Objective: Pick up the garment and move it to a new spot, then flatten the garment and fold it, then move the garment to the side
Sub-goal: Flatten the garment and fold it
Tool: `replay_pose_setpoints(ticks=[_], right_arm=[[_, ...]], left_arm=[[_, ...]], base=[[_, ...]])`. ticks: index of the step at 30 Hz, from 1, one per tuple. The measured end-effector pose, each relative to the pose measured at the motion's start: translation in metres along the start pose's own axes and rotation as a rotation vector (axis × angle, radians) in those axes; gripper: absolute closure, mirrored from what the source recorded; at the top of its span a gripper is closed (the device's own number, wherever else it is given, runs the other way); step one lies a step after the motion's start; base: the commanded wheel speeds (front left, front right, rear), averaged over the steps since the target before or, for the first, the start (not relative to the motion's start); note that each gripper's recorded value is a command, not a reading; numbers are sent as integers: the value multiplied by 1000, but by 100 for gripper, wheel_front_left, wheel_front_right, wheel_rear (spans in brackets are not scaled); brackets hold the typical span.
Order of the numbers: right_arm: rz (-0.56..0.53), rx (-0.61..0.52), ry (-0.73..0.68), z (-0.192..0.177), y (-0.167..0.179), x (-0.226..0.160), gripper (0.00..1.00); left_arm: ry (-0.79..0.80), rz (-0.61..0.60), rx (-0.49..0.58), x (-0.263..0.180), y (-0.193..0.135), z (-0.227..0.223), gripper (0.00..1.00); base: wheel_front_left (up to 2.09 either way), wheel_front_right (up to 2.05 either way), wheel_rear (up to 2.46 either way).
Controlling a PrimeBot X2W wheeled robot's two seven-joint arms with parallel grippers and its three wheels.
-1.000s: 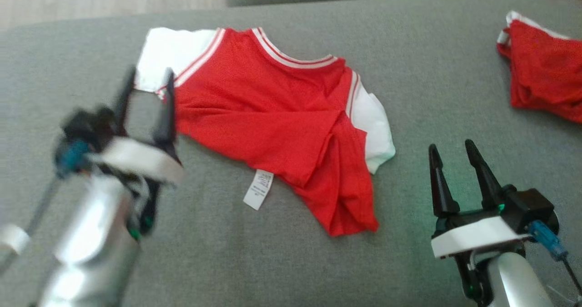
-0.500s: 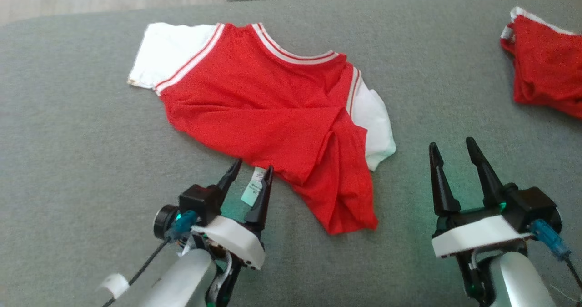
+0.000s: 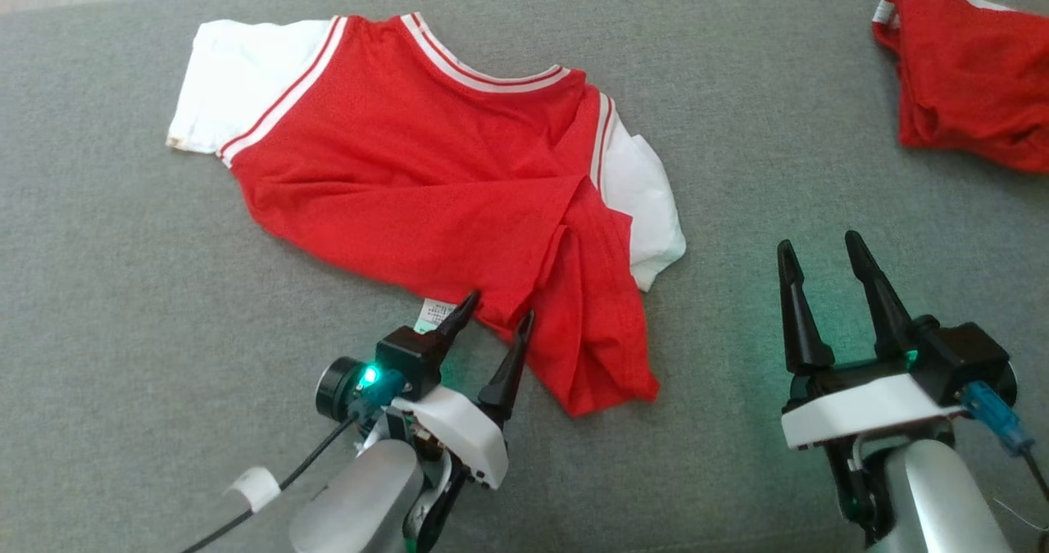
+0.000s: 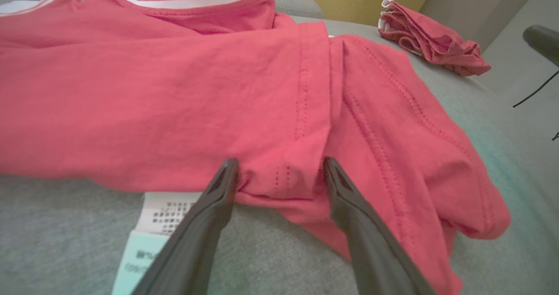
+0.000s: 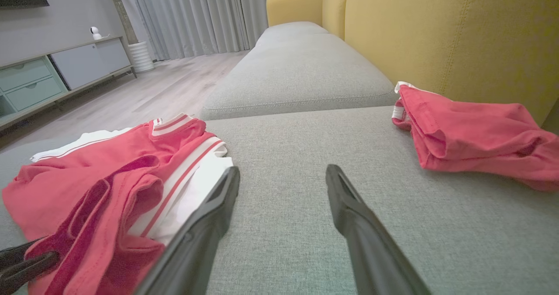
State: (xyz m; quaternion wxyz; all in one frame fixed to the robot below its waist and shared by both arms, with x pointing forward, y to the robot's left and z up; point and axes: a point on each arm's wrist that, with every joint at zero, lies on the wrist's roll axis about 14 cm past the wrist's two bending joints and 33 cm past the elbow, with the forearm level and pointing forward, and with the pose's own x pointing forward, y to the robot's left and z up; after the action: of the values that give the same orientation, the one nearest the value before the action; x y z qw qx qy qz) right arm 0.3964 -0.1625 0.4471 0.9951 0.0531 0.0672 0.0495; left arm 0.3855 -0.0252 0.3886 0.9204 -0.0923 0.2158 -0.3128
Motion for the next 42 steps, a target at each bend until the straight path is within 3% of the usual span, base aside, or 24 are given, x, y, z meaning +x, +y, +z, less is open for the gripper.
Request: replay_pose_setpoints(ticks=[6, 7, 8, 12, 24, 42], right_arm=[[-8, -2, -3, 1, -3, 2, 0], [-8, -2, -5, 2, -3, 2, 0], [-8, -2, -6, 2, -3, 2, 0], [-4, -1, -9, 2, -2, 3, 0], [44, 3, -31, 8, 14, 11, 0], [148, 8, -42, 12, 50, 20, 0]], left_arm=[[21, -8, 8, 4, -2, -5, 0], [23, -6, 8, 4, -1, -6, 9], [25, -3, 9, 4, 0, -6, 38], [4, 11, 3, 2, 3, -2, 100], [-160, 74, 46, -27, 16, 37, 100], [-37, 396, -41, -149, 61, -23, 100]], base=[[0, 0, 0], [0, 0, 0], [0, 0, 0], [0, 0, 0], [0, 0, 0], [0, 0, 0]])
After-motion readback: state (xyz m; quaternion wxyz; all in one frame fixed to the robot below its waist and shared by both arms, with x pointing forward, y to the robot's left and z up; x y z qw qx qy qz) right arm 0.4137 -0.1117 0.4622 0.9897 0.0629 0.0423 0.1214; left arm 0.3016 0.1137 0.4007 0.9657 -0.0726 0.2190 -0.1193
